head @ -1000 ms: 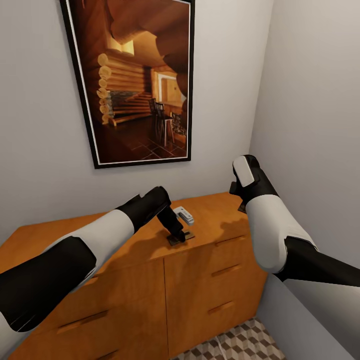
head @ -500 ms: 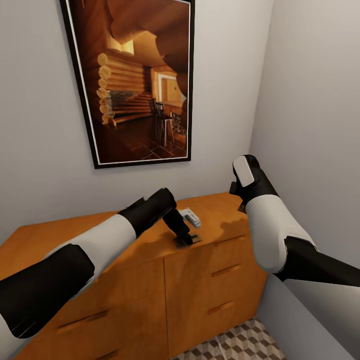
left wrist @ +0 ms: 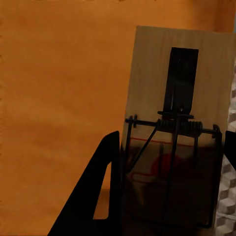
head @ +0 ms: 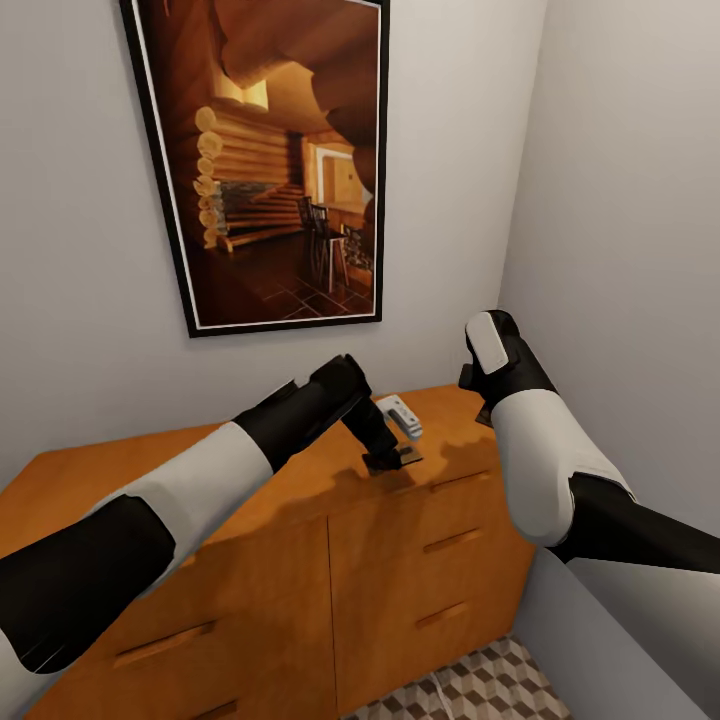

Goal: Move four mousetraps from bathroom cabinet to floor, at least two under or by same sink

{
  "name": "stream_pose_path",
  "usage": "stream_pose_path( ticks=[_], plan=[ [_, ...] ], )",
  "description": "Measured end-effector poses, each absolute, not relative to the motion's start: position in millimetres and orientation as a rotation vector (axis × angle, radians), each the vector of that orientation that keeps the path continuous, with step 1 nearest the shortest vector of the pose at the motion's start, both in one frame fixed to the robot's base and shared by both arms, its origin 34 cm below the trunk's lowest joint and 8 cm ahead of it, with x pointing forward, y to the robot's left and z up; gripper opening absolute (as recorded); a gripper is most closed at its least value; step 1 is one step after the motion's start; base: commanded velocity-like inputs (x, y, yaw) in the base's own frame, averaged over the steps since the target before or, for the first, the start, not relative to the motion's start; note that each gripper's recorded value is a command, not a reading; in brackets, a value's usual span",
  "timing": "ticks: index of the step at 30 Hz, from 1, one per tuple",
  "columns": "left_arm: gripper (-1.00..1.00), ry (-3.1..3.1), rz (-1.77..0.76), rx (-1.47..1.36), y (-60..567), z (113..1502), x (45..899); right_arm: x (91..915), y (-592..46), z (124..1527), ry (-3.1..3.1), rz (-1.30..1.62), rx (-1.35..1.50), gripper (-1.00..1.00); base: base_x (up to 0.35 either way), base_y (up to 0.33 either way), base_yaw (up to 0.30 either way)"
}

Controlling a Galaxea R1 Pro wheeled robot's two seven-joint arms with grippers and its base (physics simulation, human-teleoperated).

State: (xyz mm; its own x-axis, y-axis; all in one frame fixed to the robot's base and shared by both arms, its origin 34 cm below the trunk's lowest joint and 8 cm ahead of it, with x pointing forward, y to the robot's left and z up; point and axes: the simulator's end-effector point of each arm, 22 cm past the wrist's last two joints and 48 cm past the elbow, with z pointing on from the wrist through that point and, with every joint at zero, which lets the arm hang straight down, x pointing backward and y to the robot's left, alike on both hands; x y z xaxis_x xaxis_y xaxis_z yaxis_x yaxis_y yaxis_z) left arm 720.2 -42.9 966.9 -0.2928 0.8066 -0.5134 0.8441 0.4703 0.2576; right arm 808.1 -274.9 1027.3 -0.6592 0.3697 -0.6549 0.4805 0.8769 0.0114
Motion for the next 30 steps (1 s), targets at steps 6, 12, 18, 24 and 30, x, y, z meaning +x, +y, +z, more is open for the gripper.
stream_pose_path(
  ticks=[6, 12, 18, 24, 30],
  plan=[
    [-1.00, 2.135, -0.106, 1.251, -25.9, 987.9, 738.9, 808.7, -273.5, 1027.1, 2.362, -0.205, 0.606, -1.00, 0.000, 0.000, 0.000],
    [-1.00, 2.130, -0.127, 0.883, 35.6, 1043.5, 791.9, 813.0, -264.8, 1026.9, 2.362, -0.156, 0.583, -1.00, 0.000, 0.000, 0.000],
    [-1.00, 2.143, -0.106, 0.577, 110.8, 1071.4, 823.4, 819.5, -251.4, 1028.0, 2.358, -0.076, 0.549, -1.00, 0.000, 0.000, 0.000],
    [-1.00, 2.120, -0.012, 0.493, 144.0, 1089.0, 830.4, 822.7, -244.2, 1029.1, 2.354, -0.034, 0.531, -1.00, 0.000, 0.000, 0.000],
    [-1.00, 2.066, -0.010, 0.449, 151.7, 1113.3, 830.3, 823.1, -243.1, 1029.0, 2.354, -0.029, 0.528, -1.00, 0.000, 0.000, 0.000]
  ],
)
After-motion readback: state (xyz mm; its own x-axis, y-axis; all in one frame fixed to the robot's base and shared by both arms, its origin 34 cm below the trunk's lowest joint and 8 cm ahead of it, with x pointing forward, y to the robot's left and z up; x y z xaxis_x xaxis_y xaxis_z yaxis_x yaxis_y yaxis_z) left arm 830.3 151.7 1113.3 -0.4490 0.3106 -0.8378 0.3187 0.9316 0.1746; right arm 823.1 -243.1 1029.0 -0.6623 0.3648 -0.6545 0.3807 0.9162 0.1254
